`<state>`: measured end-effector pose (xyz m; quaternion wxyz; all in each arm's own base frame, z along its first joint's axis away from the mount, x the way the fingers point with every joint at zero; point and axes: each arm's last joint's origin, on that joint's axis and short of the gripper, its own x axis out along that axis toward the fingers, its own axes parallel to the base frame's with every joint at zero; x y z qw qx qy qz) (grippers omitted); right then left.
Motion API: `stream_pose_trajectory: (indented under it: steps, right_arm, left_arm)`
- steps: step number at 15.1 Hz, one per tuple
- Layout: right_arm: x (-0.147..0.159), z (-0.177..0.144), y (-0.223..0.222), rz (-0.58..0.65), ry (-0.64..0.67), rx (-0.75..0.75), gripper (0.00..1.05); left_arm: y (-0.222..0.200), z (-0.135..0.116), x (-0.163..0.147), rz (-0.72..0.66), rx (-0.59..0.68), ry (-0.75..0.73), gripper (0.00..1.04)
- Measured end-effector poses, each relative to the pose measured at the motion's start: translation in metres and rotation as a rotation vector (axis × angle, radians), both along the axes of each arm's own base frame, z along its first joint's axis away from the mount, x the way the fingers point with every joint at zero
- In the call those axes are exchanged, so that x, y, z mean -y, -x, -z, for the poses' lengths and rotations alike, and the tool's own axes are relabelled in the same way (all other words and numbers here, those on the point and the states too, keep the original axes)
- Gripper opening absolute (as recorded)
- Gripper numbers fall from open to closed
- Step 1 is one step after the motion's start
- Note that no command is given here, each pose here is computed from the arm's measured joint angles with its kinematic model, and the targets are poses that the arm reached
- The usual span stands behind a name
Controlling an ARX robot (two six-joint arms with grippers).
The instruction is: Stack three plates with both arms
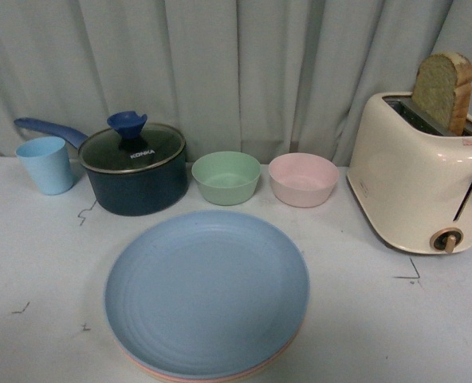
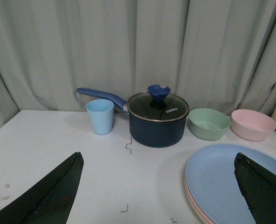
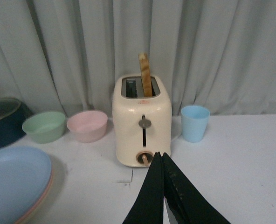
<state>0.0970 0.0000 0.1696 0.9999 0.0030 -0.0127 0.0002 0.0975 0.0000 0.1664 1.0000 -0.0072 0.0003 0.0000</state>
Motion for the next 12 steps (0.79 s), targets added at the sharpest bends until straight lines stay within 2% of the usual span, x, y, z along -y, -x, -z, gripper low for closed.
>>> stream_pose_trajectory:
  steps: [2,3,4,5,8,12]
  right_arm:
    - [0.0000,0.0027,-0.0002,0.000,0.000,-0.021,0.02]
    - [0.0000,0.0028,-0.0002,0.000,0.001,-0.021,0.21]
    - [0.0000,0.0028,-0.0002,0.000,0.001,-0.022,0.45]
    - [0.0000,0.0028,-0.0002,0.000,0.001,-0.022,0.61]
    - [0.0000,0.0028,-0.0002,0.000,0.001,-0.022,0.99]
    - [0.0000,0.0028,-0.0002,0.000,0.001,-0.022,0.98]
  left_arm:
    - [0.0000,0.0000,0.0000,0.000,0.000,0.000,0.98]
    - [0.0000,0.0000,0.0000,0.000,0.000,0.000,0.98]
    - [0.0000,0.0000,0.0000,0.000,0.000,0.000,0.98]
    - [0.0000,0.0000,0.0000,0.000,0.000,0.000,0.98]
    - [0.0000,0.0000,0.0000,0.000,0.000,0.000,0.98]
    - [0.0000,0.0000,0.0000,0.000,0.000,0.000,0.98]
